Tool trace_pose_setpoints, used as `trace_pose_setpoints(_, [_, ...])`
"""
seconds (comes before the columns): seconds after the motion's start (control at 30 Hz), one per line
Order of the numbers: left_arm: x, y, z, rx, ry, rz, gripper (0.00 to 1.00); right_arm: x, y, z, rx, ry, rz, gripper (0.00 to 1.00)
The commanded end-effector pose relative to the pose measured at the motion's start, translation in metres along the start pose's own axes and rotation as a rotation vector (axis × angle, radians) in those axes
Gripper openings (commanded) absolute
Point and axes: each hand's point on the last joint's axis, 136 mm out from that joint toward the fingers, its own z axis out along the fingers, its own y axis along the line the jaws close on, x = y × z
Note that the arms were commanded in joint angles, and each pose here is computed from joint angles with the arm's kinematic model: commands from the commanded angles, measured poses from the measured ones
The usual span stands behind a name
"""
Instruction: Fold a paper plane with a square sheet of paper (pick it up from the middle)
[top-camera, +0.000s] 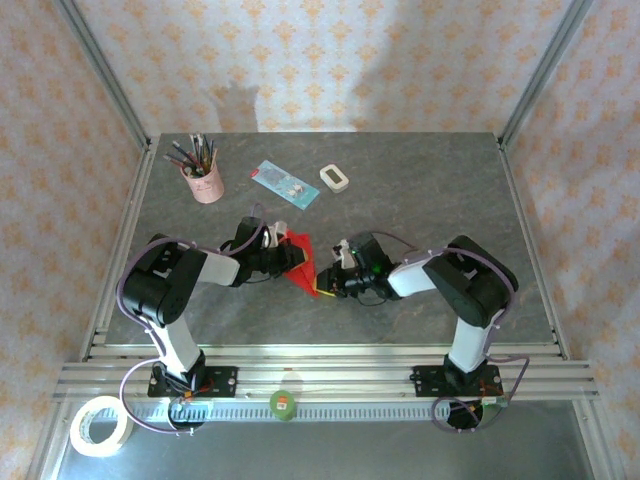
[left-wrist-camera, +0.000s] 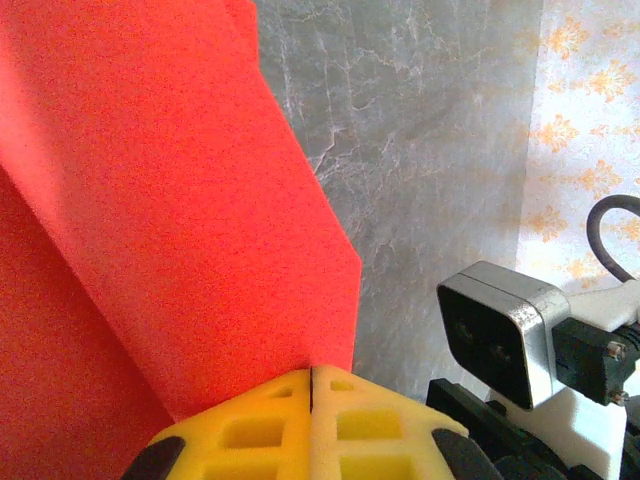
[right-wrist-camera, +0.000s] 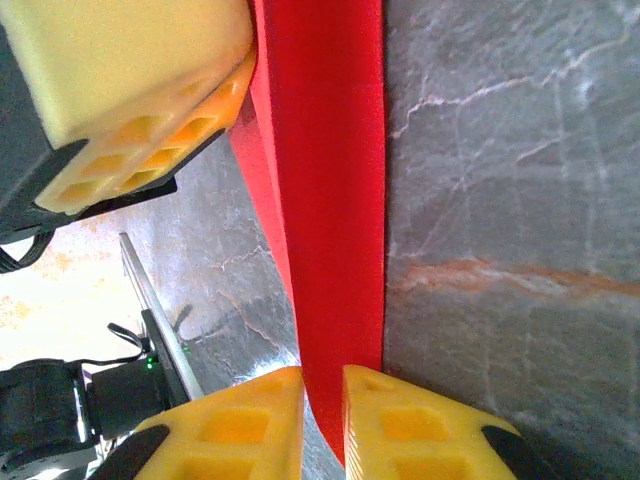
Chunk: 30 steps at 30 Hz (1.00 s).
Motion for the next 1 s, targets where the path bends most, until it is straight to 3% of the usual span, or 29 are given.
trace_pose_setpoints(0.0, [-0.002,0.002,0.003,-0.016,-0.006,0.016,0.04,0.013,-0.009,-0.003,0.023,0.048,0.013,0.17])
trace_pose_setpoints(0.97, [0.0,0.019,0.006,-0.072,-0.013,-0.032,0.02,0.021,-0.04,0.006,0.122,0.082,0.064,0.1])
